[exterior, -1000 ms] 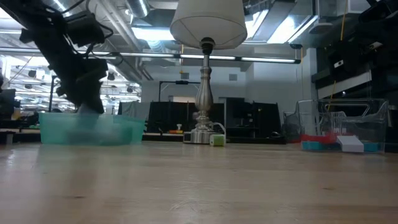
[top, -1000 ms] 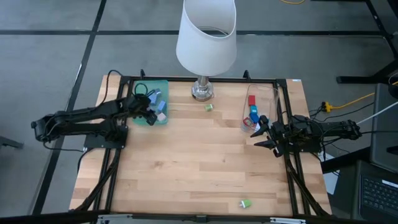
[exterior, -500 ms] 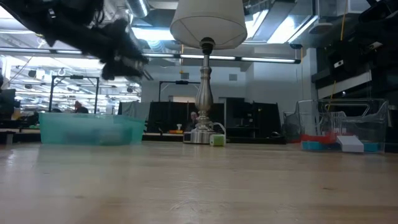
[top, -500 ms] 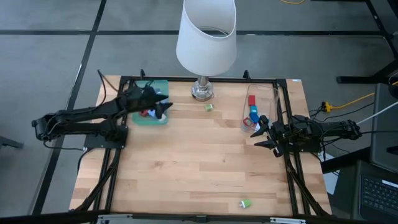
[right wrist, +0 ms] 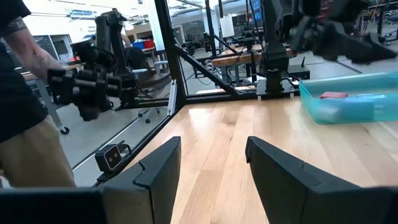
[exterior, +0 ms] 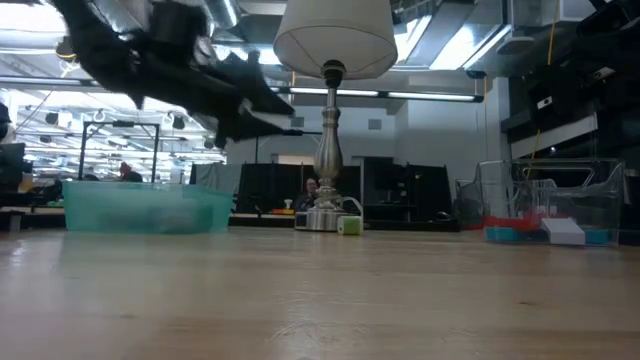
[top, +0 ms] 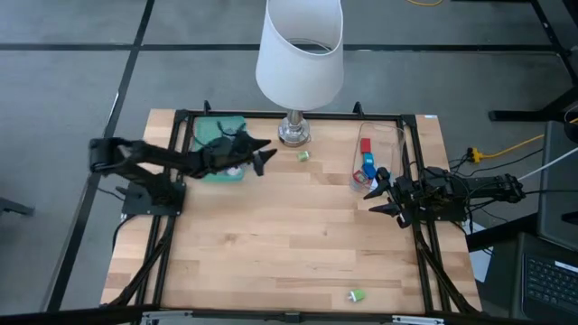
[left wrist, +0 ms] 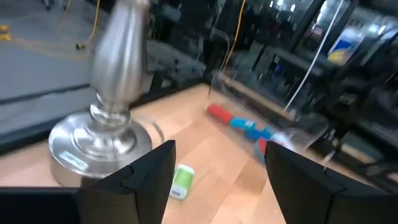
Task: Pick & Place Office items
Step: Put the green charger adapter into the green bin
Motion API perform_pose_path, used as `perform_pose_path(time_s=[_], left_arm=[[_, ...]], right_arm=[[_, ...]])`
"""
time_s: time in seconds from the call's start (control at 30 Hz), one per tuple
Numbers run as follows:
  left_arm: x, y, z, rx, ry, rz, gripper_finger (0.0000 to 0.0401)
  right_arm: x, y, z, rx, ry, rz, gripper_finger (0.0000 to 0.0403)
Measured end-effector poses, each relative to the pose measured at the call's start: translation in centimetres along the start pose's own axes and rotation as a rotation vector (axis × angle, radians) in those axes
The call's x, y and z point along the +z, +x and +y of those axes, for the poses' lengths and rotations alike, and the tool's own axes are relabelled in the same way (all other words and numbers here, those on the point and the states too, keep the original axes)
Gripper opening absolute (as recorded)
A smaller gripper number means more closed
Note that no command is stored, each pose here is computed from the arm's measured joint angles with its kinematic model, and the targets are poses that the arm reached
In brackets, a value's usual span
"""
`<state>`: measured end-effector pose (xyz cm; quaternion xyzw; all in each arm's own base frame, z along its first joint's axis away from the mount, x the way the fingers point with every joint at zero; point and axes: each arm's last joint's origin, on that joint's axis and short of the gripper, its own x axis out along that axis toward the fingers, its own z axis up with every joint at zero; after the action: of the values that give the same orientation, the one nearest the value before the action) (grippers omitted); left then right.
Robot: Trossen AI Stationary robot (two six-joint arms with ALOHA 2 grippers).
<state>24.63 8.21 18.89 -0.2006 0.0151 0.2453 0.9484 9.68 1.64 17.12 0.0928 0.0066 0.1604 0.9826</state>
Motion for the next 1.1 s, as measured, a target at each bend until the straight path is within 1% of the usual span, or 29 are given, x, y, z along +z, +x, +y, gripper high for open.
perform_pose_path(time_s=[0.07, 0.17, 0.3, 0.43, 0.63, 0.7, 0.8, 1.0, 1.1], left_arm=[[-0.8, 1.4, 0.0, 0.013, 0.017, 0.040, 0.0247], [-1.7, 3.4, -0.2, 0.004, 0.076, 0.088, 0.0259], [-1.9, 5.9, -0.7, -0.011, 0.119, 0.098, 0.0268], [-2.1, 8.4, -1.0, -0.042, 0.118, 0.105, 0.0269], [-4.4, 11.9, -0.7, -0.031, 0.111, 0.162, 0.0262], [-4.8, 12.6, -0.6, -0.028, 0.114, 0.167, 0.0260], [-5.4, 13.5, -0.6, -0.032, 0.148, 0.177, 0.0258], [-6.4, 13.5, 0.0, 0.000, 0.229, 0.263, 0.0264], [-6.3, 13.5, 0.4, 0.005, 0.264, 0.265, 0.0268]], right_arm=[[0.0, 0.0, 0.0, 0.001, 0.000, 0.000, 0.0192], [0.0, 0.0, 0.0, 0.000, 0.000, 0.000, 0.0192], [0.0, 0.0, 0.0, 0.000, 0.000, 0.000, 0.0192], [0.0, 0.0, 0.0, 0.001, 0.000, 0.000, 0.0192], [0.0, 0.0, 0.0, 0.000, 0.000, 0.000, 0.0192], [0.0, 0.0, 0.0, 0.001, 0.000, 0.000, 0.0192], [0.0, 0.0, 0.0, 0.000, 0.000, 0.000, 0.0192], [0.0, 0.0, 0.0, 0.000, 0.000, 0.000, 0.0192], [0.0, 0.0, 0.0, 0.000, 0.000, 0.000, 0.0192]])
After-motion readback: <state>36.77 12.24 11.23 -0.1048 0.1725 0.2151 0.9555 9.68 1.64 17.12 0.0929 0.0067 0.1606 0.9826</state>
